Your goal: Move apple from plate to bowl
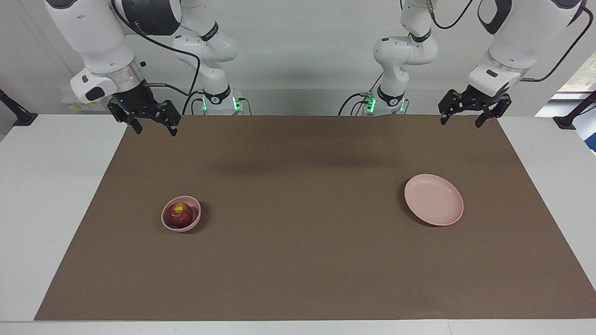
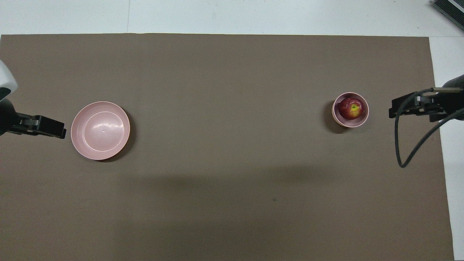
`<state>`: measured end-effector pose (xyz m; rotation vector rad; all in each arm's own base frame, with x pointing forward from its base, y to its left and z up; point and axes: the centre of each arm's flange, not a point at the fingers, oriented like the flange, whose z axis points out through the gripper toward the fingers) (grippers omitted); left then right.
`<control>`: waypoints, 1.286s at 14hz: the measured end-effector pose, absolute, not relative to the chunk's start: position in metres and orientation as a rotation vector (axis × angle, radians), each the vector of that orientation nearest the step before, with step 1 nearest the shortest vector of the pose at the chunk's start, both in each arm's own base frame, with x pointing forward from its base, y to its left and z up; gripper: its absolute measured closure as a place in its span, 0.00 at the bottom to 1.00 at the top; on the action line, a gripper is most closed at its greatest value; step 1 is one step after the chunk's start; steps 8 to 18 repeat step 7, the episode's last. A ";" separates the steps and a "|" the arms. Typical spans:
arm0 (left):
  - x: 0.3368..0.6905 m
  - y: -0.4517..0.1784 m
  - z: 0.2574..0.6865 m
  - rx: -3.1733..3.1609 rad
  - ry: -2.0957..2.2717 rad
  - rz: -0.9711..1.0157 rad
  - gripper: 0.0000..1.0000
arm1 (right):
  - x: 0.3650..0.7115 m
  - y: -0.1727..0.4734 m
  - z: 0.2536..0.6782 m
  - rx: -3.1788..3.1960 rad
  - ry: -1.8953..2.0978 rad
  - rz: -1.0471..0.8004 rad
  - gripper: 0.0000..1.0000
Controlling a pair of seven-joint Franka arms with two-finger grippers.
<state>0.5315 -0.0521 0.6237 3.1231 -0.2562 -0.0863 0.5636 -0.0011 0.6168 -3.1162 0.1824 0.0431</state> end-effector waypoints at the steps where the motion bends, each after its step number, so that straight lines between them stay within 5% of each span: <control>1: 0.531 -0.053 0.624 3.123 -0.259 -0.088 0.00 | 0.559 0.001 0.618 -3.117 0.175 0.045 0.00; 18: 0.531 -0.056 0.624 3.122 -0.269 -0.088 0.00 | 0.541 0.023 0.629 -3.121 0.112 0.024 0.00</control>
